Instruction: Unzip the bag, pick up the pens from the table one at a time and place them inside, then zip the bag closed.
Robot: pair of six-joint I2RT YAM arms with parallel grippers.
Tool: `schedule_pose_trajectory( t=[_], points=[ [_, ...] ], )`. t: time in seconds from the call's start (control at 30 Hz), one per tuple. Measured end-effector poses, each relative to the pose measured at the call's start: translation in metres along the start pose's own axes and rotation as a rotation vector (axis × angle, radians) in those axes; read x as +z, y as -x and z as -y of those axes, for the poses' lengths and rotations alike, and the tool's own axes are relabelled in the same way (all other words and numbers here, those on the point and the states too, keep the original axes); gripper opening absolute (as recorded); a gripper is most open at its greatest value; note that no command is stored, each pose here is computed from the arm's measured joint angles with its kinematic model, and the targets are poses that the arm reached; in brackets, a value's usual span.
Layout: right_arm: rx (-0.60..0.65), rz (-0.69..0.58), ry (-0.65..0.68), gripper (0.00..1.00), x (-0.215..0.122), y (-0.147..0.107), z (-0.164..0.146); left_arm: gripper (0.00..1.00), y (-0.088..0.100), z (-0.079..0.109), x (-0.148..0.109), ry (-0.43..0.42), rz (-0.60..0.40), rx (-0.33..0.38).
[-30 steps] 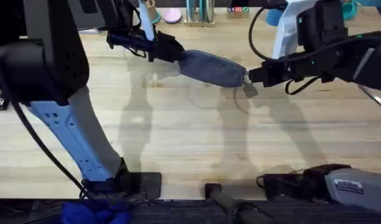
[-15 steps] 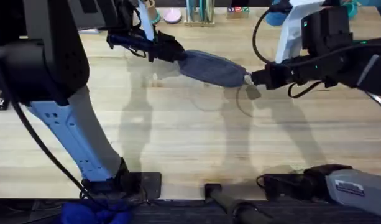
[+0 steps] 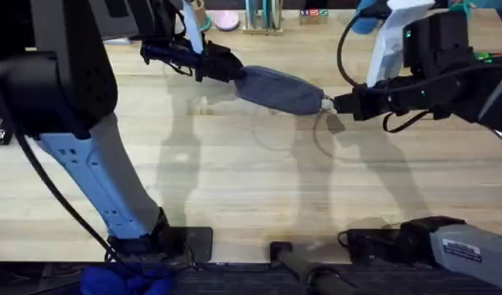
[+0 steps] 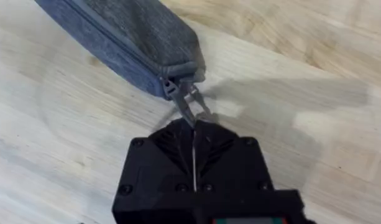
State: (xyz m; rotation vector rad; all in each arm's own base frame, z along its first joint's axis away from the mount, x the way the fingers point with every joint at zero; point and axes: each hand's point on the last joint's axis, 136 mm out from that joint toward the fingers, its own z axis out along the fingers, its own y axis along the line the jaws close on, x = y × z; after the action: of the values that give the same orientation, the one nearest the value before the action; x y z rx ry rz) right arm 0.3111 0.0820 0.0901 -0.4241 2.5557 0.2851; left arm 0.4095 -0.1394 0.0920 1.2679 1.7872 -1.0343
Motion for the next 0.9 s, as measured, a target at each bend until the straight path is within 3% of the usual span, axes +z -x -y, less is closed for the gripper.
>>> schedule_pose_trajectory(
  t=[0.2, 0.27, 0.33, 0.43, 0.53, 0.63, 0.9],
  points=[
    [0.001, 0.014, -0.004, 0.03, -0.005, 0.001, 0.001, 0.041, 0.0, 0.0, 0.0, -0.001, -0.001, -0.003],
    [0.011, 0.015, -0.012, 0.089, -0.009, 0.0, 0.002, 0.041, 0.0, 0.0, 0.0, 0.0, -0.002, -0.003],
    [0.025, 0.01, -0.029, 0.299, -0.012, -0.004, 0.006, 0.041, -0.001, 0.0, 0.0, 0.0, -0.002, -0.003],
    [0.037, 0.008, -0.047, 0.708, -0.013, -0.006, 0.01, 0.041, -0.001, 0.0, 0.0, 0.001, -0.003, -0.003],
    [0.038, 0.006, -0.051, 0.916, -0.013, -0.007, 0.011, 0.041, -0.001, 0.0, 0.0, 0.001, -0.004, -0.003],
    [0.038, 0.005, -0.053, 0.987, -0.013, -0.007, 0.011, 0.041, -0.001, 0.0, 0.0, 0.001, -0.004, -0.004],
    [0.036, 0.015, -0.055, 0.995, -0.02, -0.007, 0.01, 0.041, -0.001, 0.0, 0.0, 0.0, -0.005, -0.006]
  ],
)
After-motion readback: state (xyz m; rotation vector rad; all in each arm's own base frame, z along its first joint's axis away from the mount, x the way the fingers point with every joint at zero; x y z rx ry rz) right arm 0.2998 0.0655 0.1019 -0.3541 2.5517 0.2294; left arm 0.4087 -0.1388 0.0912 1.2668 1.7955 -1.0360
